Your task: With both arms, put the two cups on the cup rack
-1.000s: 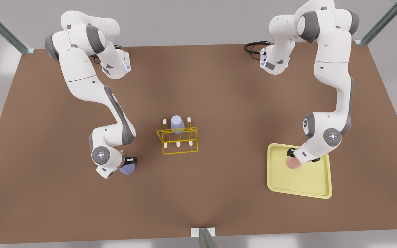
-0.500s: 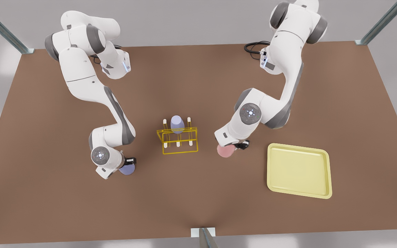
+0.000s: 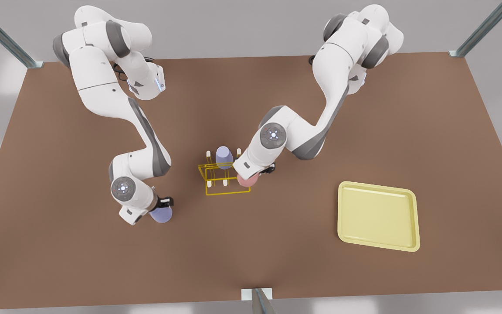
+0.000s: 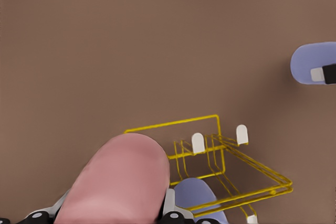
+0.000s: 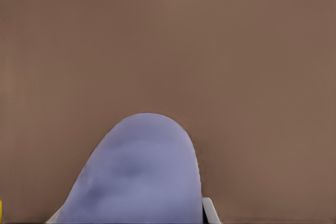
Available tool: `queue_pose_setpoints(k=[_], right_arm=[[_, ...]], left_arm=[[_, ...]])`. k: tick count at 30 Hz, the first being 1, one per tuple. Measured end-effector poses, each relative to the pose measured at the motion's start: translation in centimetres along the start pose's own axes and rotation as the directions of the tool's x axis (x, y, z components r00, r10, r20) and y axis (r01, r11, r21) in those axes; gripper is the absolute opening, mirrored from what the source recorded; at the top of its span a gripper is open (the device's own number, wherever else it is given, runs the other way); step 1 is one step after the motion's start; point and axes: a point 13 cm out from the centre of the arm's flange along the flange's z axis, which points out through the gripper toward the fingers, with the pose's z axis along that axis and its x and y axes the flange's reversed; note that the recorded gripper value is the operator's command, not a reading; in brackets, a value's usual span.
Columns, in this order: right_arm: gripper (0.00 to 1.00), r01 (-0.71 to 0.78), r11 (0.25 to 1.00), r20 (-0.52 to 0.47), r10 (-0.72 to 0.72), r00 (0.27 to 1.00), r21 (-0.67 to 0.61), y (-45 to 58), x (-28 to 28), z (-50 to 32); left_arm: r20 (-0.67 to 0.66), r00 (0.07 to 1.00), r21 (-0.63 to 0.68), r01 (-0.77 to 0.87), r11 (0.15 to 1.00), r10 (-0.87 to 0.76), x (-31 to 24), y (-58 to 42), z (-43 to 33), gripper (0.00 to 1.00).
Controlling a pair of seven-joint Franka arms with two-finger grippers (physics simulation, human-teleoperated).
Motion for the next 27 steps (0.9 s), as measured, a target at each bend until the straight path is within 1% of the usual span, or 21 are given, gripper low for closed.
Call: queue_pose_setpoints(k=[1, 4, 5, 11, 14, 17, 20, 25, 26, 27], right_arm=[[0.84, 0.015, 1.0, 0.012, -0.015, 1.0, -0.008, 1.1, -0.1, -0.9], [0.84, 0.068, 0.997, 0.042, -0.067, 0.997, -0.038, 5.3, -0.3, -3.1], [0.84, 0.085, 0.995, 0.05, -0.082, 0.995, -0.047, 6.6, -0.2, -3.7], [0.84, 0.175, 0.981, 0.1, -0.166, 0.981, -0.085, 13.1, 1.5, -9.1], [0.84, 0.203, 0.974, 0.086, -0.195, 0.977, -0.104, 15.5, 3.0, -10.6], [0.84, 0.222, 0.968, 0.036, -0.219, 0.975, -0.115, 16.8, 4.9, -9.8], [0.84, 0.247, 0.961, -0.01, -0.25, 0.968, -0.127, 18.4, 6.7, -9.0], [0.84, 0.268, 0.955, -0.083, -0.28, 0.956, -0.13, 19.5, 8.9, -7.3], [0.84, 0.272, 0.954, -0.095, -0.285, 0.954, -0.129, 19.7, 9.4, -7.0], [0.84, 0.275, 0.953, -0.108, -0.289, 0.951, -0.127, 19.7, 9.8, -6.6]], left_arm=[[0.001, 1.0, 0.002, 0.019, 1.0, -0.019, -0.1, -0.1, 0.4, 0.9], [-0.002, 0.998, 0.006, 0.065, 0.998, -0.065, 0.1, -0.7, 2.1, 0.9], [0.0, 0.997, 0.009, 0.081, 0.997, -0.081, 0.0, -0.8, 2.5, 1.0], [0.012, 0.986, 0.024, 0.164, 0.986, -0.164, -0.5, -1.1, 3.4, 1.0], [-0.008, 0.98, -0.003, 0.2, 0.98, -0.2, -0.1, -0.1, 6.0, 1.0], [-0.067, 0.974, -0.031, 0.216, 0.976, -0.218, 2.3, -0.2, 9.9, 1.0], [-0.096, 0.968, -0.056, 0.228, 0.972, -0.232, 3.5, -0.1, 11.1, 1.0], [-0.104, 0.959, -0.079, 0.256, 0.963, -0.263, 2.9, 0.0, 5.9, 1.0], [-0.106, 0.955, -0.072, 0.271, 0.96, -0.277, 2.4, 0.3, 3.5, 1.0], [-0.098, 0.948, -0.052, 0.299, 0.953, -0.303, 1.3, 1.4, -1.0, 1.0]])
